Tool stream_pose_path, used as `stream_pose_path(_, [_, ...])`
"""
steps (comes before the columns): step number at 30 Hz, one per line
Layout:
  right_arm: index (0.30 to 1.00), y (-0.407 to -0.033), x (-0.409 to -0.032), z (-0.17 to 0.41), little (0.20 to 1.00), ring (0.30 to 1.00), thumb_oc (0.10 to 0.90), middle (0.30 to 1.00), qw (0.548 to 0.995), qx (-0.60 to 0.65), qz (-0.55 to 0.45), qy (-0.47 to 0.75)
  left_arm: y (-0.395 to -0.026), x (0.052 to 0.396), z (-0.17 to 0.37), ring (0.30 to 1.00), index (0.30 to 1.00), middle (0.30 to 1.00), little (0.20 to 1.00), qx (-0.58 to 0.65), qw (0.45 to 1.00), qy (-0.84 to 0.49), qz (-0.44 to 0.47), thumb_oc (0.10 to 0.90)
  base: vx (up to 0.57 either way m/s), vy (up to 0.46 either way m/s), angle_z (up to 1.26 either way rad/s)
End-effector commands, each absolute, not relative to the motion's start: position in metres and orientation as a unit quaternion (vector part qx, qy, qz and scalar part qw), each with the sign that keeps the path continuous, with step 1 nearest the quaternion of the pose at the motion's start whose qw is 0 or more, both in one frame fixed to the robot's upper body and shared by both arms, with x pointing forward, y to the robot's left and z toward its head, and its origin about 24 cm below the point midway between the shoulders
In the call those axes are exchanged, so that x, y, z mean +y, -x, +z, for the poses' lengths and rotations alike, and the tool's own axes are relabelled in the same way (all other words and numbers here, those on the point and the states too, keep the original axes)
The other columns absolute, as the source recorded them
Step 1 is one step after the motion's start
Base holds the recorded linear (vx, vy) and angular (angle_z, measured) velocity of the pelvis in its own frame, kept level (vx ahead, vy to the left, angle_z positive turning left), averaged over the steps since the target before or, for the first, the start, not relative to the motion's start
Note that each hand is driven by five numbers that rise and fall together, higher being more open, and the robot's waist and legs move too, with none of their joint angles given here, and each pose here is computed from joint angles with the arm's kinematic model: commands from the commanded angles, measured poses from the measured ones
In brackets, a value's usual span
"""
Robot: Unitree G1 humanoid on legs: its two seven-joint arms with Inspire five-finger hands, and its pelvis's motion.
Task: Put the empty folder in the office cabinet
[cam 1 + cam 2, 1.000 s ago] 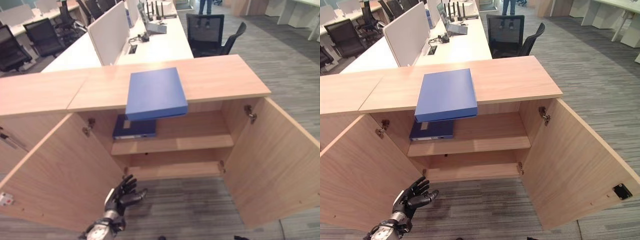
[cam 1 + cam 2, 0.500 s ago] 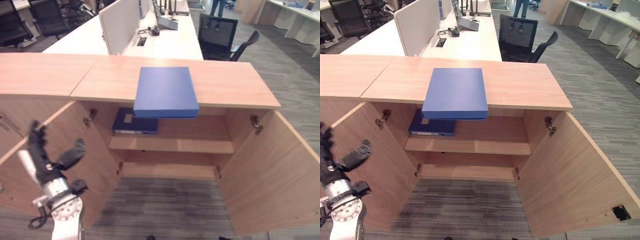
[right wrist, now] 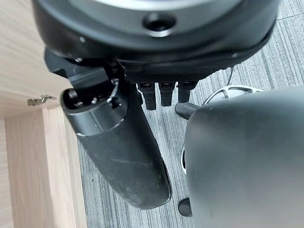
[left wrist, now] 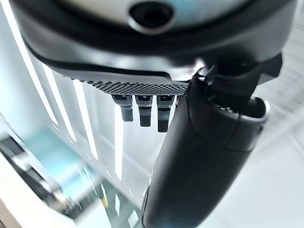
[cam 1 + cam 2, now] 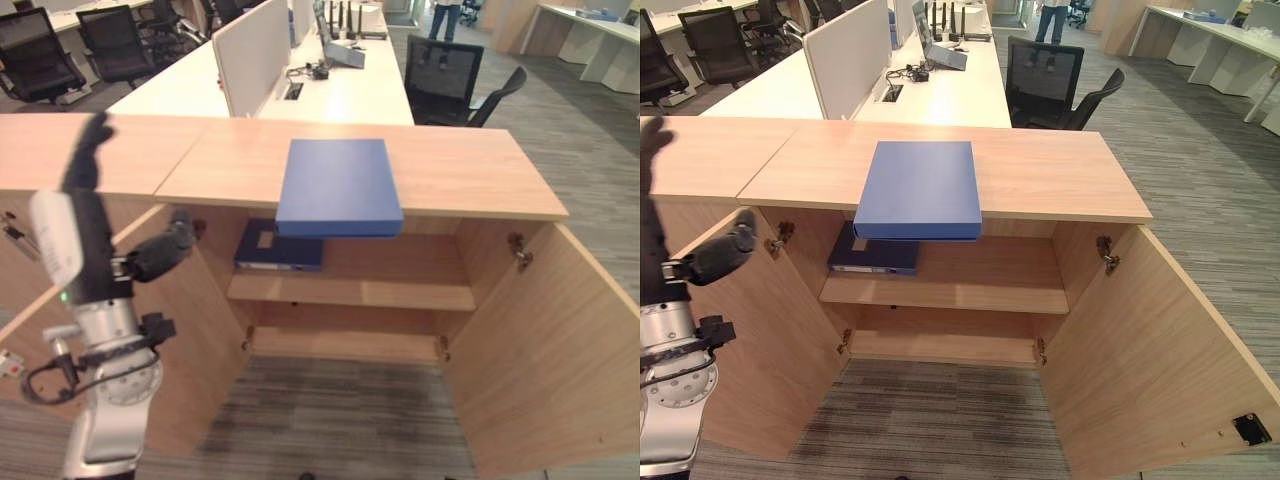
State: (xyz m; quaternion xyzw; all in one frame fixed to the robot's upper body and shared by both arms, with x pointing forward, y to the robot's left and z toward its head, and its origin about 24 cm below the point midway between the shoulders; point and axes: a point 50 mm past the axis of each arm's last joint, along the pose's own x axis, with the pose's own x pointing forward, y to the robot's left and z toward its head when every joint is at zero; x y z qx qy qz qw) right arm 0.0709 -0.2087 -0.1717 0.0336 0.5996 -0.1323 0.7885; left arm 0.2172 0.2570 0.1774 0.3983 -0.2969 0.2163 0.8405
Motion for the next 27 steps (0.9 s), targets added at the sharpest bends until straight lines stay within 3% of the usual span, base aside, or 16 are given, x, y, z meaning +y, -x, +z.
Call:
stream_pose_path(1, [0.9, -0.082, -0.197, -0.172, 0.9, 0.9, 0.8, 0.9, 0.796, 0.597, -0.099, -0.034, -0.207, 0.222, 0.224, 0.9, 0.9, 0.9, 0.9, -0.438, 0.798, -0.395, 0.126, 0.8, 0.0, 0.0, 0.0])
stream_pose_path(9, [0.9, -0.083, -0.195, -0.171, 0.9, 0.9, 0.8, 0.9, 0.801, 0.594, -0.069, -0.022, -0.216, 0.207, 0.207, 0.9, 0.9, 0.9, 0.9, -0.391, 0.824, -0.409, 0.037, 0.8, 0.0, -0.004, -0.01])
stream_pose_path(27, [0.9, -0.07, -0.2, -0.173, 0.9, 0.9, 0.8, 0.9, 0.787, 0.612, -0.074, -0.014, -0.262, 0.193, 0.208, 0.9, 0.9, 0.9, 0.9, -0.381, 0.748, -0.543, 0.04, 0.8, 0.0, -0.007, -0.08])
